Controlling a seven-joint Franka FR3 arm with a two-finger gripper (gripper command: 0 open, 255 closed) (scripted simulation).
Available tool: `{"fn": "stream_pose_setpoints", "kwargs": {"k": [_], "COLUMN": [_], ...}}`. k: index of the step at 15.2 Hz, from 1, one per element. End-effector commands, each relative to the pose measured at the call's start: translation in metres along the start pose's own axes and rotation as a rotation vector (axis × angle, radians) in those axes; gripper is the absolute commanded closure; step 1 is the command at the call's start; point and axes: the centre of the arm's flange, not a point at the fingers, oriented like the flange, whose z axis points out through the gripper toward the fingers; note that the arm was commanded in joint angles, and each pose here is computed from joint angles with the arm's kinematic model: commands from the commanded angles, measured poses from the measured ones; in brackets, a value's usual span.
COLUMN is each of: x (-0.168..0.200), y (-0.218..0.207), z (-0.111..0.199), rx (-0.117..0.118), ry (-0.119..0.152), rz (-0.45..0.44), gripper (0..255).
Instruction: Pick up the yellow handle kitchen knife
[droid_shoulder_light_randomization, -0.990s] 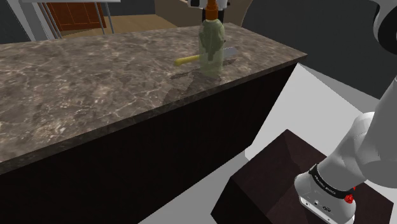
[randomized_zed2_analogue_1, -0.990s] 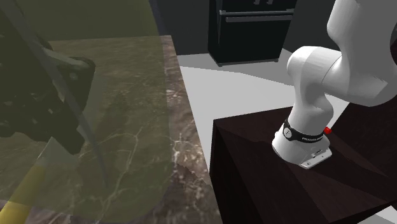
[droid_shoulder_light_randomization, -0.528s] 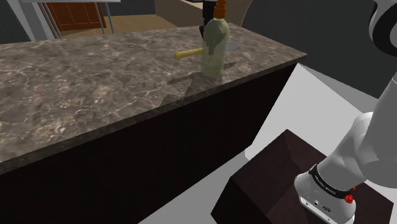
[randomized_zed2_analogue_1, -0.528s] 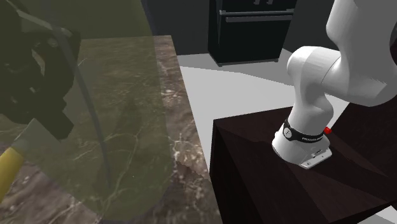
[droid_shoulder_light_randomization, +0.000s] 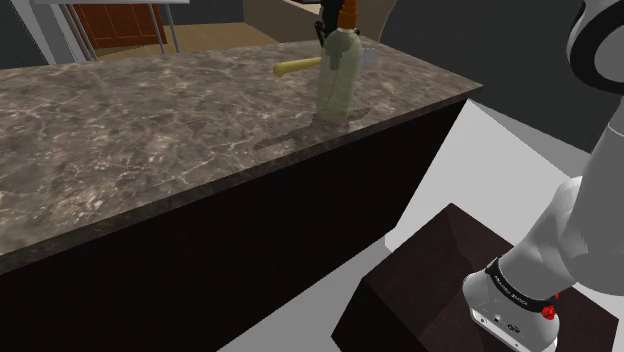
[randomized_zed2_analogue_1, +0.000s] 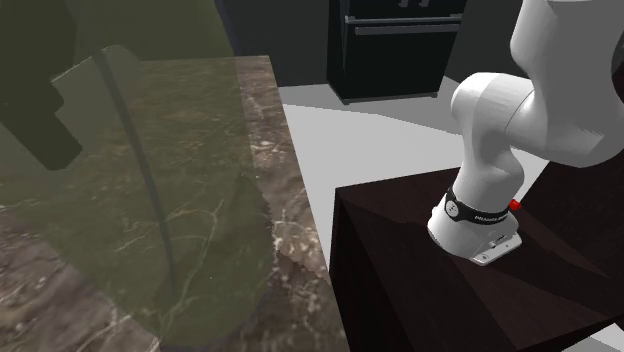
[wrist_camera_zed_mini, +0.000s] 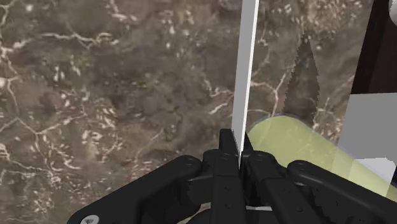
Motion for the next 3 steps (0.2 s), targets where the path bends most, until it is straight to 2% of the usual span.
{"fn": "stream_pose_setpoints", "kwargs": {"k": [1,3], "x": [-0.0010,-0.0010], "y": [-0.0013,-0.0015], "z": [-0.0116,-0.0124], "rx": [0.000,0.000], "ry": [0.000,0.000], "rz": [0.000,0.000], "gripper": [255,255]}}
